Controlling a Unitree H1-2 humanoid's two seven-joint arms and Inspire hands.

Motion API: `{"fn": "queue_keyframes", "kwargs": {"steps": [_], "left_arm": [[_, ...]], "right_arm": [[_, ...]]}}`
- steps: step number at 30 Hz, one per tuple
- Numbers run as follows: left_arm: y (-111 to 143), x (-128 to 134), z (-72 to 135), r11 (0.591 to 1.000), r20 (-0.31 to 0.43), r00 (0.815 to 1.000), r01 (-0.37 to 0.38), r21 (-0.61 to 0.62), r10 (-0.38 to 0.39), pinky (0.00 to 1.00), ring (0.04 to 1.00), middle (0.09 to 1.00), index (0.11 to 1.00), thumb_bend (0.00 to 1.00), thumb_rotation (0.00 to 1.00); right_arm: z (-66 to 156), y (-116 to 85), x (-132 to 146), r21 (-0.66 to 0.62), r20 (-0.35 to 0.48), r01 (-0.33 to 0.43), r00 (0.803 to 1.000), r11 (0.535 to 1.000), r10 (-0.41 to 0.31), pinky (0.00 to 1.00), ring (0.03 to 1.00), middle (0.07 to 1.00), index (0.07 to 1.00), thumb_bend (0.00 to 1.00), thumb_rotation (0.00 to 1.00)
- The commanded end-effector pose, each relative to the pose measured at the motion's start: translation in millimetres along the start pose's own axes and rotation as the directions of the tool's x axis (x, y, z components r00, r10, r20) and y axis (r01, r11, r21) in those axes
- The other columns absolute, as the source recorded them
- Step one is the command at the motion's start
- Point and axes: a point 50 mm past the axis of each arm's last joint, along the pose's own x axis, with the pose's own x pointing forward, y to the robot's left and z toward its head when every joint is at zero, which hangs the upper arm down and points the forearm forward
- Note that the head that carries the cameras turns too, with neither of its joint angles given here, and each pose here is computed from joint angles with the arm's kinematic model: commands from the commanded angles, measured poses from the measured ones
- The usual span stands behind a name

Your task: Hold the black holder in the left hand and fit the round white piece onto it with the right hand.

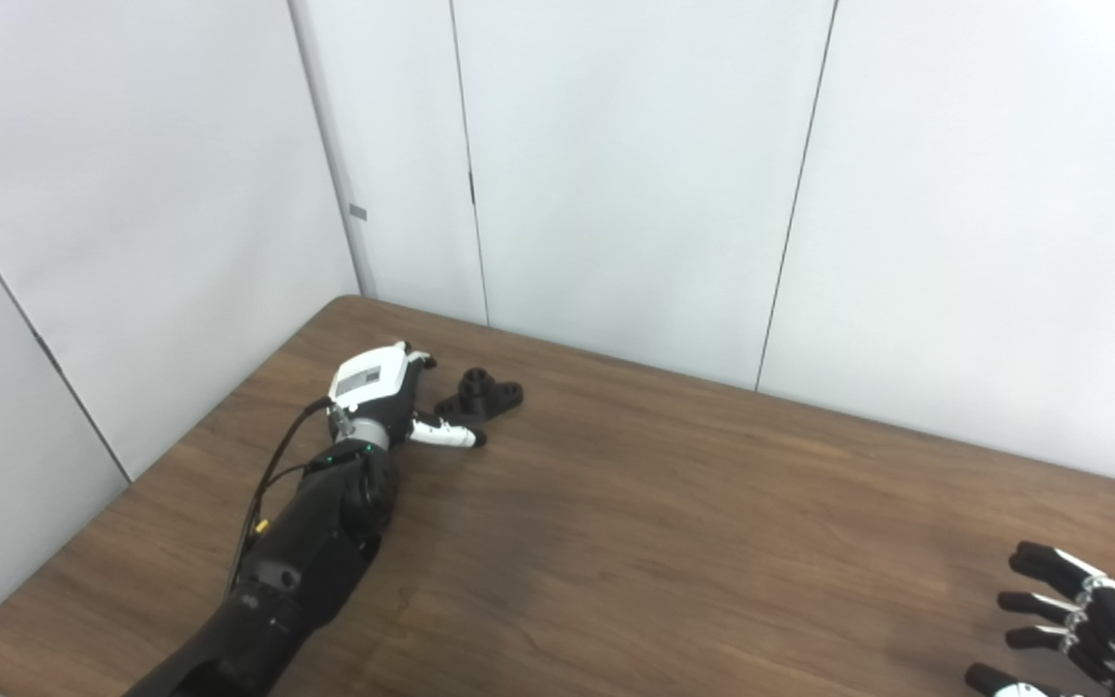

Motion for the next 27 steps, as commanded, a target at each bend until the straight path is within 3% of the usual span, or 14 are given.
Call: {"fn": "queue_keyframes", "kwargs": {"steps": [1, 9, 17, 25, 27], "left_arm": [[12.8, 8.5, 14.4, 0.998, 0.041, 0.997, -0.064, -0.011, 0.065, 1.0, 1.0, 1.0, 0.846, 0.92, 0.35], [3.4, 11.1, 13.7, 0.998, 0.032, 0.997, -0.062, -0.013, 0.063, 1.0, 1.0, 1.0, 0.83, 0.9, 0.38], [-1.5, 11.2, 9.4, 0.999, 0.018, 0.999, -0.034, -0.03, 0.034, 1.0, 1.0, 0.997, 0.791, 0.85, 0.33], [-11.5, 10.6, 4.6, 1.0, 0.017, 1.0, 0.025, -0.013, -0.024, 1.0, 1.0, 0.988, 0.736, 0.82, 0.34], [-14.8, 10.2, 3.5, 0.998, 0.006, 0.998, 0.064, -0.008, -0.064, 1.0, 1.0, 0.975, 0.683, 0.8, 0.33]], "right_arm": [[17.6, -4.6, 4.6, -0.003, 0.079, 0.017, 0.997, 1.0, -0.017, 0.55, 0.691, 0.783, 0.757, 0.75, 0.0], [15.8, -5.6, 3.3, -0.005, 0.071, 0.015, 0.997, 1.0, -0.014, 0.58, 0.705, 0.789, 0.765, 0.75, 0.02], [16.8, -6.1, 1.1, -0.003, 0.073, 0.012, 0.997, 1.0, -0.012, 0.6, 0.718, 0.808, 0.778, 0.73, 0.0], [19.7, -6.2, -1.0, -0.004, 0.068, 0.014, 0.998, 1.0, -0.014, 0.6, 0.711, 0.803, 0.779, 0.73, 0.04], [20.9, -6.0, -1.6, -0.003, 0.064, 0.016, 0.998, 1.0, -0.015, 0.6, 0.711, 0.804, 0.779, 0.73, 0.06]]}}
